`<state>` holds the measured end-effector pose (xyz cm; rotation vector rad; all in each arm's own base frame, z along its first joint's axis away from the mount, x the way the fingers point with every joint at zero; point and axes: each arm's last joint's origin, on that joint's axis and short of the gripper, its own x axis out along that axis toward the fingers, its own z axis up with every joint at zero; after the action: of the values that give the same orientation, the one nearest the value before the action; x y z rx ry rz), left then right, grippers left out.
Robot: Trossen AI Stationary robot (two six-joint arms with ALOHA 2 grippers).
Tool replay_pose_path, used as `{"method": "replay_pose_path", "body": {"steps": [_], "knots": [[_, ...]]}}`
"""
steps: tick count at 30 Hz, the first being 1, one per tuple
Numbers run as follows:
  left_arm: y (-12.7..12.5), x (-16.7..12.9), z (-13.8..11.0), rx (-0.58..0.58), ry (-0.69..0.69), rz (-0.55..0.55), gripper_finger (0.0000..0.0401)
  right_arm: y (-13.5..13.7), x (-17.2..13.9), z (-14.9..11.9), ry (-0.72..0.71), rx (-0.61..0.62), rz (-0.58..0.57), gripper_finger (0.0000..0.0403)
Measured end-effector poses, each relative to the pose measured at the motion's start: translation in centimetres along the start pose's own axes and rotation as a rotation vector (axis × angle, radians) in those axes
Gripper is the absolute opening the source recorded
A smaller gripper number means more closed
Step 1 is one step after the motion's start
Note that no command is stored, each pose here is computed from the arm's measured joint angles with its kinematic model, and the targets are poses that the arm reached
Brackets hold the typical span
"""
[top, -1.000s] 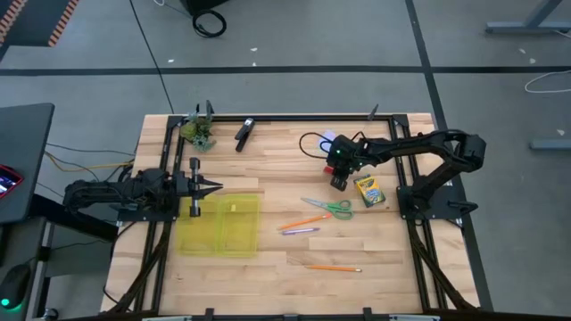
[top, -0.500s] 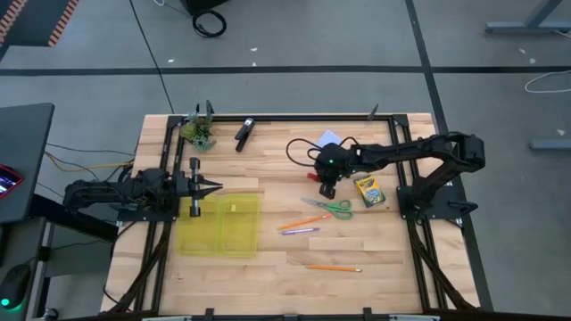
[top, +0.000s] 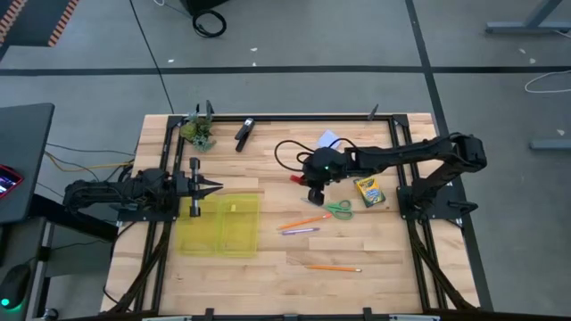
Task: Pack school essentials
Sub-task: Put the red eraser into the yellow pencil box
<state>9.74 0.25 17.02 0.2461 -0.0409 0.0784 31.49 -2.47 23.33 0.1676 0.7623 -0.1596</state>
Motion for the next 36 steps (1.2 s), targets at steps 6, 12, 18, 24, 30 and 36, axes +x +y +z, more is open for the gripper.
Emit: {"method": "replay_pose_path", "body": {"steps": [6,12,18,24,30,36], "knots": [[0.0,0.0,0.0,0.000,0.000,0.000,0.0030,1.1,-0.4,0.6,-0.026,0.003,0.012,0.0091],[0.0,0.0,0.0,0.000,0.000,0.000,0.0029,2.1,-0.3,1.7,-0.057,-0.011,0.019,0.0091],[0.0,0.0,0.0,0.000,0.002,-0.001,0.0037,3.5,1.3,3.8,-0.048,-0.069,0.041,0.0091],[0.0,0.0,0.0,0.000,0.002,0.000,0.0035,4.6,3.7,6.4,-0.037,-0.130,0.092,0.0091],[0.0,0.0,0.0,0.000,0.003,-0.001,0.0028,5.4,6.6,8.1,-0.010,-0.186,0.120,0.0091],[0.0,0.0,0.0,0.000,0.000,0.000,0.0036,5.8,8.8,9.2,-0.010,-0.221,0.152,0.0091]]}}
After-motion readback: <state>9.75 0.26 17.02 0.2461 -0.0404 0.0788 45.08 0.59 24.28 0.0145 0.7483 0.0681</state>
